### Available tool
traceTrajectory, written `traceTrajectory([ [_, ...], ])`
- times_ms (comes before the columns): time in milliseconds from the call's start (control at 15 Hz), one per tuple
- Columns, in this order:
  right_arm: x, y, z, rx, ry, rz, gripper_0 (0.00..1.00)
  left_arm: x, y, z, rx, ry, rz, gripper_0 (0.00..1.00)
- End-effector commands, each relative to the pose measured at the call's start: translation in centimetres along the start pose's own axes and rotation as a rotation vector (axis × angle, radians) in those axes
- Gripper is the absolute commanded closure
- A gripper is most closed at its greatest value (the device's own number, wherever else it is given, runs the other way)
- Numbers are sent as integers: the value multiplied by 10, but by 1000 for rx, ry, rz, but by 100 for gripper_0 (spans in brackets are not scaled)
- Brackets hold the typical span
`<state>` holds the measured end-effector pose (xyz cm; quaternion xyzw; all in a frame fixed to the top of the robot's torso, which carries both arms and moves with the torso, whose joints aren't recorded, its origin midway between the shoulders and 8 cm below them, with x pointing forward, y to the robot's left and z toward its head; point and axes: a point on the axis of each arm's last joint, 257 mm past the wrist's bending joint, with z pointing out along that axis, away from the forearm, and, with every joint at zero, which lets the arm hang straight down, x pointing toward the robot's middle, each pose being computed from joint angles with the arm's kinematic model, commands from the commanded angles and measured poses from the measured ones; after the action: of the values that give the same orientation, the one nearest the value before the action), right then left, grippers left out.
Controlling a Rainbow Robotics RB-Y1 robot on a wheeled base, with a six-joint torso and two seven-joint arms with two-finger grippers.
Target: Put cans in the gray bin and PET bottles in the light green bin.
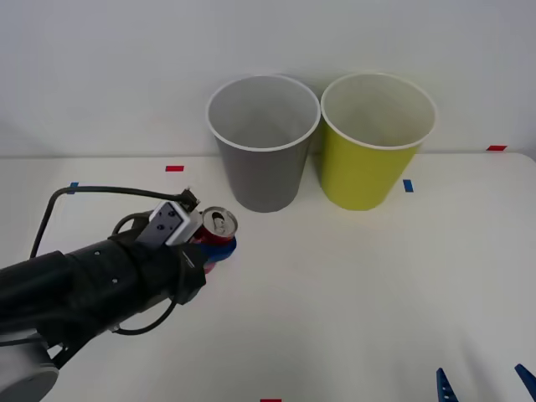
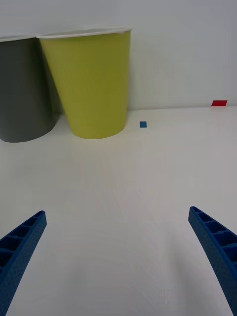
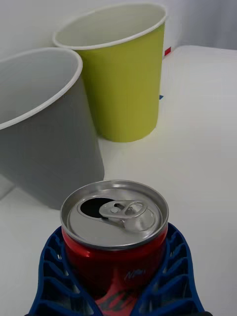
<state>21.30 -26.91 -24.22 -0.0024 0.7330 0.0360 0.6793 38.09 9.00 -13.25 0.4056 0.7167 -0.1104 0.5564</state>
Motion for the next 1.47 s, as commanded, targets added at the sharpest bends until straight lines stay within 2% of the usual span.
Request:
traceTrajectory([
  [67, 0, 0, 0, 0, 0, 0, 0, -34, 12, -29, 3, 8, -28, 100],
  [200, 0, 0, 0, 0, 0, 0, 0, -48, 27, -42, -2, 18, -24, 100],
  [467, 0, 0, 0, 0, 0, 0, 0, -94, 55, -54, -36, -44, -30, 100],
  [533, 0, 0, 0, 0, 0, 0, 0, -108, 60, -54, -45, -75, -77, 100],
  [667, 0, 0, 0, 0, 0, 0, 0, -131, 72, -51, -57, -121, -133, 100],
  [867, 0, 0, 0, 0, 0, 0, 0, -150, 91, -33, -73, -154, -140, 100],
  [1133, 0, 0, 0, 0, 0, 0, 0, -181, 117, -1, -84, -230, -170, 100],
  [1200, 0, 0, 0, 0, 0, 0, 0, -194, 122, 7, -84, -265, -173, 100],
  [1467, 0, 0, 0, 0, 0, 0, 0, -222, 126, 40, -69, -294, -171, 100],
])
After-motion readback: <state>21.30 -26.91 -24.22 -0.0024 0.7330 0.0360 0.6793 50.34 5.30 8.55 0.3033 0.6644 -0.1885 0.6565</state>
